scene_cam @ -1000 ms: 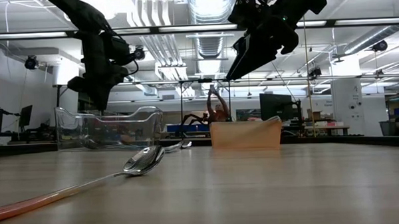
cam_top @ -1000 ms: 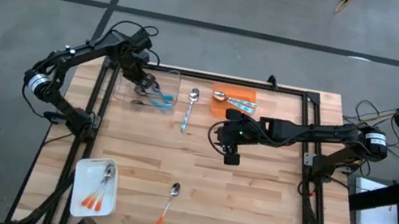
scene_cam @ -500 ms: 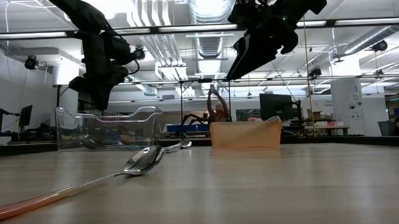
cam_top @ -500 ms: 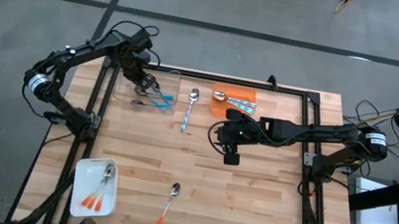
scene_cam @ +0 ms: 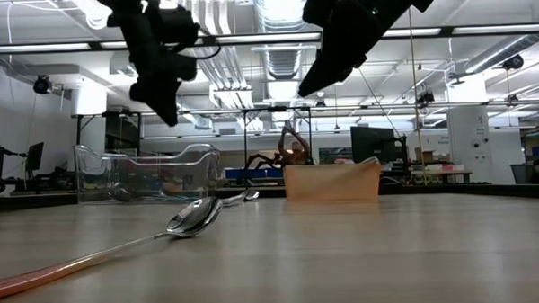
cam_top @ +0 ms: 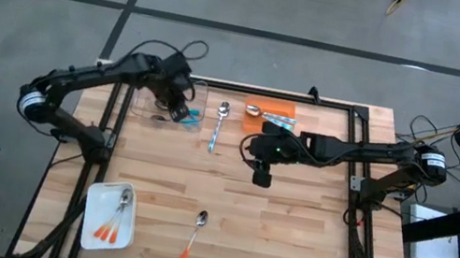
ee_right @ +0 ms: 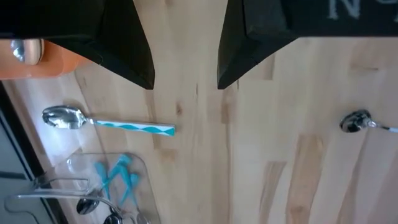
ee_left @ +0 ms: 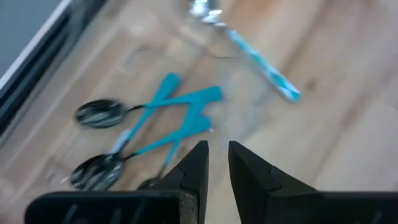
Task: Sort silverware by color (type)
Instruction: Put the light blue spoon into the orange bin
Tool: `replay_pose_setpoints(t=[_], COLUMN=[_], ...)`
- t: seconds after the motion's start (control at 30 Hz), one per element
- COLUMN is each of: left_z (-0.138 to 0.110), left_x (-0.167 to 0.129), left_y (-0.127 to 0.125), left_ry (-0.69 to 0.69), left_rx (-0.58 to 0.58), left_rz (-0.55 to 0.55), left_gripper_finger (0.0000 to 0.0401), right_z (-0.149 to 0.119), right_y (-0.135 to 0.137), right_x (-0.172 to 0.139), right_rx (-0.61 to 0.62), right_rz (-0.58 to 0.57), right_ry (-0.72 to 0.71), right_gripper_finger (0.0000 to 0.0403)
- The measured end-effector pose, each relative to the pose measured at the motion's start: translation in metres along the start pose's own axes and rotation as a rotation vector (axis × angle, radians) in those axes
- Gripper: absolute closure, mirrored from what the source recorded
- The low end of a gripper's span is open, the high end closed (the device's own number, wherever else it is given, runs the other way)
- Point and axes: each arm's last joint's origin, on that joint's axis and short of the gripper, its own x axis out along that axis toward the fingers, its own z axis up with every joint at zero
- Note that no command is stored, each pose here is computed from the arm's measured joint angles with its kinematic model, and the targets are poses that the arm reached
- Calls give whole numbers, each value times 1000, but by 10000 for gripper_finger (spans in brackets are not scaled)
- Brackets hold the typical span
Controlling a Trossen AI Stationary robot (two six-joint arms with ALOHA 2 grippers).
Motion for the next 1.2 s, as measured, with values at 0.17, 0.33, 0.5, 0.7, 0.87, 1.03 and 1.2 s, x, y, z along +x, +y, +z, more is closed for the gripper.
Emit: replay_pose_setpoints(t=[0.17, 0.33, 0.5, 0.7, 0.87, 1.03, 1.2], left_z=[-4, -11, -20, -25, -25, -36, -54], left_x=[-5, -5, -7, -14, -20, -27, -44], left_y=[-41, -84, -120, -146, -147, -139, -123], left_ry=[-31, -90, -184, -299, -346, -385, -537], left_rx=[152, 312, 436, 616, 669, 675, 676], left_rz=[-63, -113, -106, -153, -158, -184, -213], left_gripper_finger=[357, 357, 357, 357, 357, 357, 357], right_z=[0, -3, -7, 8, 31, 48, 60], right_y=[1, 1, 2, -2, -4, -6, -11], right_x=[0, 6, 16, 27, 45, 68, 93], right_rx=[100, 234, 445, 612, 641, 677, 725], right_rz=[2, 2, -10, -102, -100, -133, -166], right_ry=[1, 19, 53, 19, 3, 93, 164], right_gripper_finger=[236, 236, 236, 236, 236, 237, 237])
